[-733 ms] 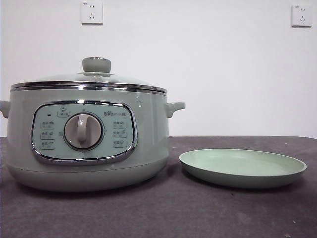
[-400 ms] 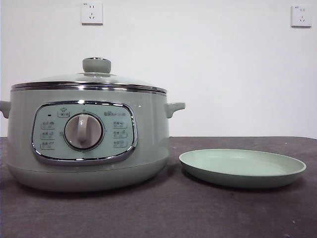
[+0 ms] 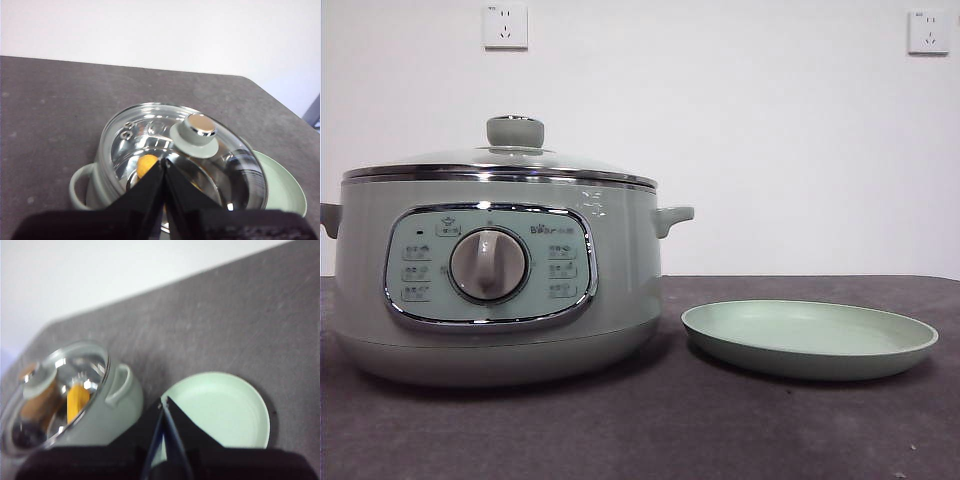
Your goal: Take the corn out from the steamer,put the corn on the plate,close the lid
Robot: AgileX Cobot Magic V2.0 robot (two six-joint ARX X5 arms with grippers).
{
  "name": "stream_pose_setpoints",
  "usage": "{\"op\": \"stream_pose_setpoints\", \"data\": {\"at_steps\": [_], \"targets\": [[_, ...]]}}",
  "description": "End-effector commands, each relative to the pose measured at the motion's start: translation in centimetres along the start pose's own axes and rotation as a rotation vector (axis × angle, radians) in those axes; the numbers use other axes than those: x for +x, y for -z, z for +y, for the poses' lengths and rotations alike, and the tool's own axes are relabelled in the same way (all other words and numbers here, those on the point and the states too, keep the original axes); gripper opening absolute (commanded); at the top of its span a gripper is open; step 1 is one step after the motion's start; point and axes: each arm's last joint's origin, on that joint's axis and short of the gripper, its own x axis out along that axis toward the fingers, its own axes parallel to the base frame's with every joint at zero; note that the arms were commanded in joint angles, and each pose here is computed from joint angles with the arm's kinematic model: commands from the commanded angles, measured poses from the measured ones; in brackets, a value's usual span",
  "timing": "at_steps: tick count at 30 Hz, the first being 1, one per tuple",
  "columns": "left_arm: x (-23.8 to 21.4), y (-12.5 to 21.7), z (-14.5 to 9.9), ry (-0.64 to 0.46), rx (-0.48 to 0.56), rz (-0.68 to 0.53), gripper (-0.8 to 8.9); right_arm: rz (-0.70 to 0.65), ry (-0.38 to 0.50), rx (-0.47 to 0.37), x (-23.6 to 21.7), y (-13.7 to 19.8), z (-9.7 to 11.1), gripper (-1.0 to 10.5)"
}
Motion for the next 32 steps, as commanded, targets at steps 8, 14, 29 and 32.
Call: {"op": "stream_pose_setpoints", "data": {"at_steps": [8, 14, 29, 32], "targets": [[2.6, -3.5, -0.2, 0.133, -0.020, 0.184, 1.04, 0.213, -0.054, -0.221, 1.9, -4.8, 0.9, 0.6], [5.0, -4.0, 0.1, 0.178, -0.061, 0.257, 3.46, 0.249, -0.046, -0.206, 3.3, -5.4, 0.5, 4.0], [12.3, -6.7, -4.5, 0.158, 0.111, 0.295, 3.47, 0.284, -0.056, -0.182, 4.5, -5.1, 0.5, 4.1], [14.1, -6.7, -5.4, 0.125, 0.146, 0.311, 3.47, 0.285, -0.055, -0.182, 4.5, -5.1, 0.5, 4.1]]}}
